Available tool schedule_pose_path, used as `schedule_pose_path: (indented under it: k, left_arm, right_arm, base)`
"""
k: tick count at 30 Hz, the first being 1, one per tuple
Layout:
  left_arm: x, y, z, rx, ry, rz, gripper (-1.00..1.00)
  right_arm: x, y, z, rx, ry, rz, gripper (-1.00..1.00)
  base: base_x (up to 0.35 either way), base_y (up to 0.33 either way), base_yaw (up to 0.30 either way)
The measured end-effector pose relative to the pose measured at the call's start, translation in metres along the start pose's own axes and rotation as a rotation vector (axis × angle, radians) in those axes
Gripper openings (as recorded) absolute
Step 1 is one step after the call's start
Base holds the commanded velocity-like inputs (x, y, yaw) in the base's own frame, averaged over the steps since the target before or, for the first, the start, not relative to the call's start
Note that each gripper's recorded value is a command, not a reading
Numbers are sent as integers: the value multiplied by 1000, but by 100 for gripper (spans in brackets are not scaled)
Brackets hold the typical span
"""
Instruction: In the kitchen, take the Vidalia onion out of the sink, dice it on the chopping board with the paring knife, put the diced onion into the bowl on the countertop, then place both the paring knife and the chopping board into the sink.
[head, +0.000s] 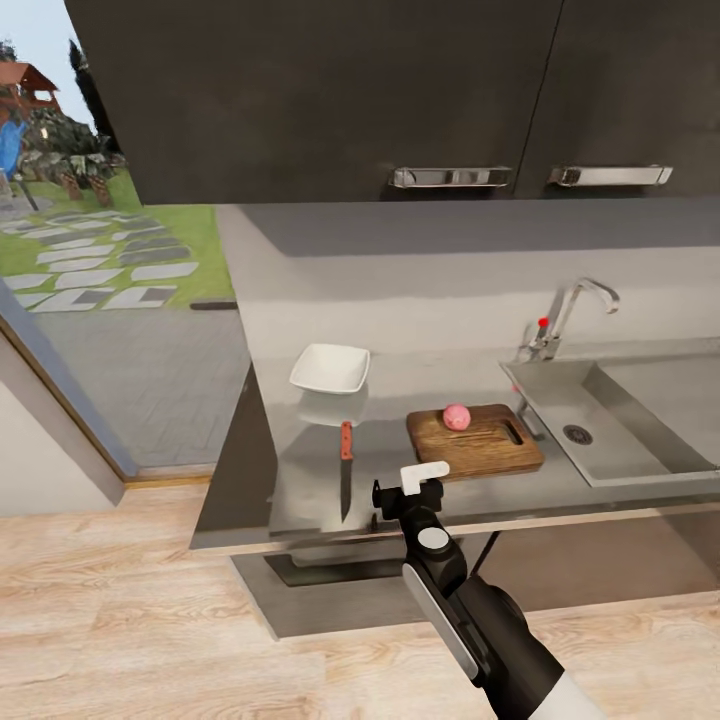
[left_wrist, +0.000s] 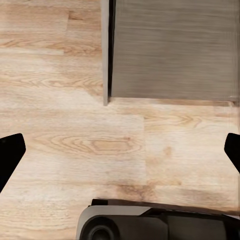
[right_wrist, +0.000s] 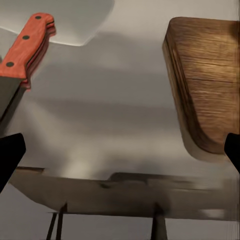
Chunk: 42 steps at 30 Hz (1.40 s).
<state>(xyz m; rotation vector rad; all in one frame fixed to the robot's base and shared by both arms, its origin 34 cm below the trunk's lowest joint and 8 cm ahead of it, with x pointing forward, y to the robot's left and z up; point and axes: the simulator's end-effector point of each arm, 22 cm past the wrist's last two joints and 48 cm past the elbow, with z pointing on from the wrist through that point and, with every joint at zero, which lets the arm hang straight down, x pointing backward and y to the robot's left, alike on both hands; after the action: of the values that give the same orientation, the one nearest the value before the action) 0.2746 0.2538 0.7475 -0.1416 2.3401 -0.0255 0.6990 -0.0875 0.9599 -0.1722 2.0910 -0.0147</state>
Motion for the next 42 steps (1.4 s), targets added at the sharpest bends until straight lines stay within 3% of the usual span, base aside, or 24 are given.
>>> schedule_pose_path:
  k: [42]
  left_arm:
    - [11, 1, -3, -4, 39, 0, 100]
  right_arm:
    - [21, 2, 10, -5, 39, 2, 100]
  base:
    - [0, -3, 0]
